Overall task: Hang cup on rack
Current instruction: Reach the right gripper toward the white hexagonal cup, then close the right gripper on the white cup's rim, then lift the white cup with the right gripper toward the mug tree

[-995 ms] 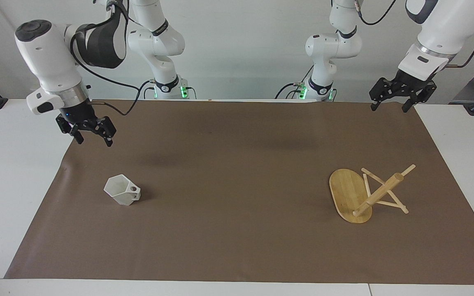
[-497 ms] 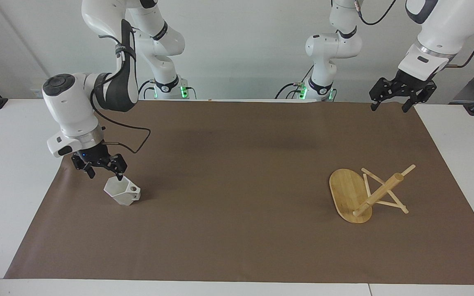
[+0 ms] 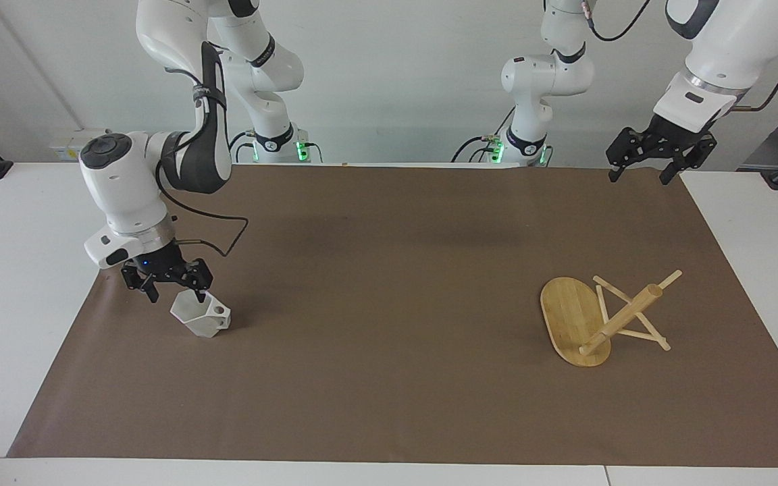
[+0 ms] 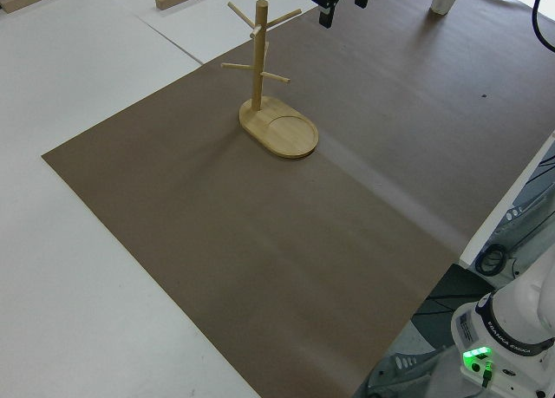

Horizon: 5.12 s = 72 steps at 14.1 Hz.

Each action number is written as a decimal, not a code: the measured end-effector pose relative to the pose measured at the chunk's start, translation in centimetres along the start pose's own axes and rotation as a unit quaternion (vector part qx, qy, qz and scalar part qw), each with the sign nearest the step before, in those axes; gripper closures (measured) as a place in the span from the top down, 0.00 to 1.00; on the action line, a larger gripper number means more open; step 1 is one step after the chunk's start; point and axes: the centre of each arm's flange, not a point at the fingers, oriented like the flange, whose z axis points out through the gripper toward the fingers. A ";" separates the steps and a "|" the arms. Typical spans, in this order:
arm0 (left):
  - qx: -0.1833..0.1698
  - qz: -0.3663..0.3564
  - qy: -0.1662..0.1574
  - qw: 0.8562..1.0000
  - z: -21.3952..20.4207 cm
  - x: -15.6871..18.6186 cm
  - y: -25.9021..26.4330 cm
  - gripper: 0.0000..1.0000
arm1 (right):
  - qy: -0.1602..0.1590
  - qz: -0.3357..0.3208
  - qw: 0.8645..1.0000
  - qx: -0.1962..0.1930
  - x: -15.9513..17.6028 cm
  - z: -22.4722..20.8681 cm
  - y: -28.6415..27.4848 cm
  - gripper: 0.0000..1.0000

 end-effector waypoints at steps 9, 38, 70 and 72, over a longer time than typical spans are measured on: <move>0.000 0.000 0.000 1.000 0.0 0.0 0.0 1.00 | 0.001 -0.001 1.000 -0.005 -0.2 3.1 1.3 1.00; 0.000 0.000 0.000 1.000 0.0 0.0 0.0 1.00 | -0.012 0.017 1.000 -0.010 -1.6 5.1 3.0 0.27; 0.000 0.000 0.000 1.000 0.0 0.0 0.0 1.00 | -0.096 0.017 0.990 0.105 -1.5 -2.3 -7.8 0.04; 0.000 0.000 0.000 1.000 0.0 0.0 0.0 1.00 | -0.110 0.045 0.982 0.146 -1.8 -3.3 -10.5 0.04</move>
